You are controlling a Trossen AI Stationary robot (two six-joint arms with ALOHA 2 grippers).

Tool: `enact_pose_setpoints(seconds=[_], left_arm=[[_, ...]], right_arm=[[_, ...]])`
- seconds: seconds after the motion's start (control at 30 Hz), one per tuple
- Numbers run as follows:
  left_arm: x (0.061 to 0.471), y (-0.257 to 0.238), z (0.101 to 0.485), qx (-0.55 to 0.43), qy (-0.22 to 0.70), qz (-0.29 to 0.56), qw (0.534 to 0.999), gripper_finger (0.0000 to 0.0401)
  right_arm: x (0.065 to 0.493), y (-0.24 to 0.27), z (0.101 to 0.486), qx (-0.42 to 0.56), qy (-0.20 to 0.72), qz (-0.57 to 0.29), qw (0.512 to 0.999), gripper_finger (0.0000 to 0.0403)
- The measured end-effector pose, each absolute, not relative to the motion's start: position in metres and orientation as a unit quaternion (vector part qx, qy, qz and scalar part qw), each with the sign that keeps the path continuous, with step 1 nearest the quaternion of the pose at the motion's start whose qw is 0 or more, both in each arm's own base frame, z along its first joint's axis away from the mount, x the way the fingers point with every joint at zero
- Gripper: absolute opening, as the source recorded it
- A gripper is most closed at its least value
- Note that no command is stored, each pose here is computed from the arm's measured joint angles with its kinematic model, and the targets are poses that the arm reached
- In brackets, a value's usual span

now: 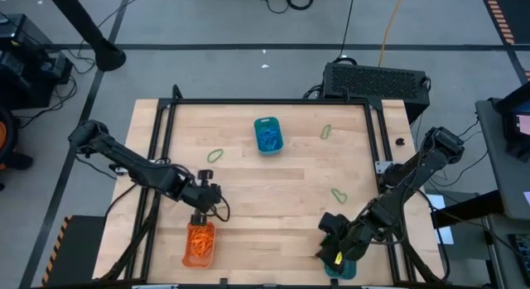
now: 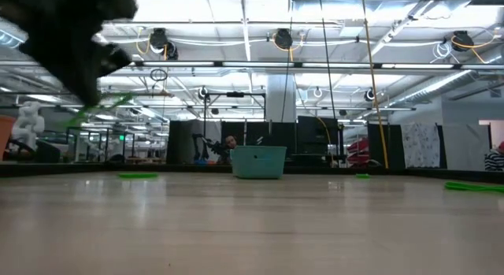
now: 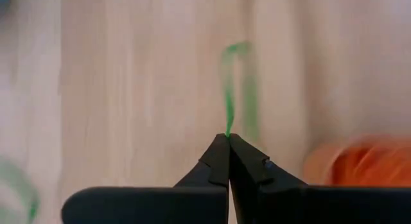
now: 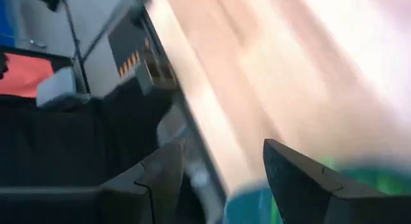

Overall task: Sort rubber bands into baskets
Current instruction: Put the green rubber band into the bottom bin

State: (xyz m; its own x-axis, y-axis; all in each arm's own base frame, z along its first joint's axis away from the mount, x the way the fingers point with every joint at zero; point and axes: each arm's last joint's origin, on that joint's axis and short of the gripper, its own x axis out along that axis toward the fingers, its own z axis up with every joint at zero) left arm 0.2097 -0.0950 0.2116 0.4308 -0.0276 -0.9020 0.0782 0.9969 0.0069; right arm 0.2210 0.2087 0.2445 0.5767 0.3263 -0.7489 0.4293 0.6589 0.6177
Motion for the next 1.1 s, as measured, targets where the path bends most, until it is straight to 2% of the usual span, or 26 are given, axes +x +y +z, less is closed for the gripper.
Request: enact_pose_setpoints(seconds=[0.17,0.4,0.57,0.77,1.1], left_arm=[[0.233,-0.106,0.227,0.039,0.404,-0.092,0.909,0.0001],[0.261,-0.114,0.243,0.074,0.250,-0.134,0.956,0.0000],[0.276,-0.113,0.244,0.075,0.194,-0.130,0.970,0.0000],[0.290,-0.111,0.237,0.066,0.169,-0.121,0.976,0.0000],[0.299,-0.104,0.245,0.045,0.113,-0.107,0.987,0.0000]], right_arm=[[0.240,0.199,0.254,0.325,0.354,-0.016,0.877,0.0203],[0.264,0.175,0.263,0.197,0.258,-0.050,0.945,0.0203],[0.279,0.161,0.271,0.144,0.217,-0.042,0.965,0.0203],[0.292,0.150,0.283,0.092,0.162,-0.035,0.982,0.0203],[0.311,0.143,0.271,-0.010,0.151,-0.037,0.988,0.0203]])
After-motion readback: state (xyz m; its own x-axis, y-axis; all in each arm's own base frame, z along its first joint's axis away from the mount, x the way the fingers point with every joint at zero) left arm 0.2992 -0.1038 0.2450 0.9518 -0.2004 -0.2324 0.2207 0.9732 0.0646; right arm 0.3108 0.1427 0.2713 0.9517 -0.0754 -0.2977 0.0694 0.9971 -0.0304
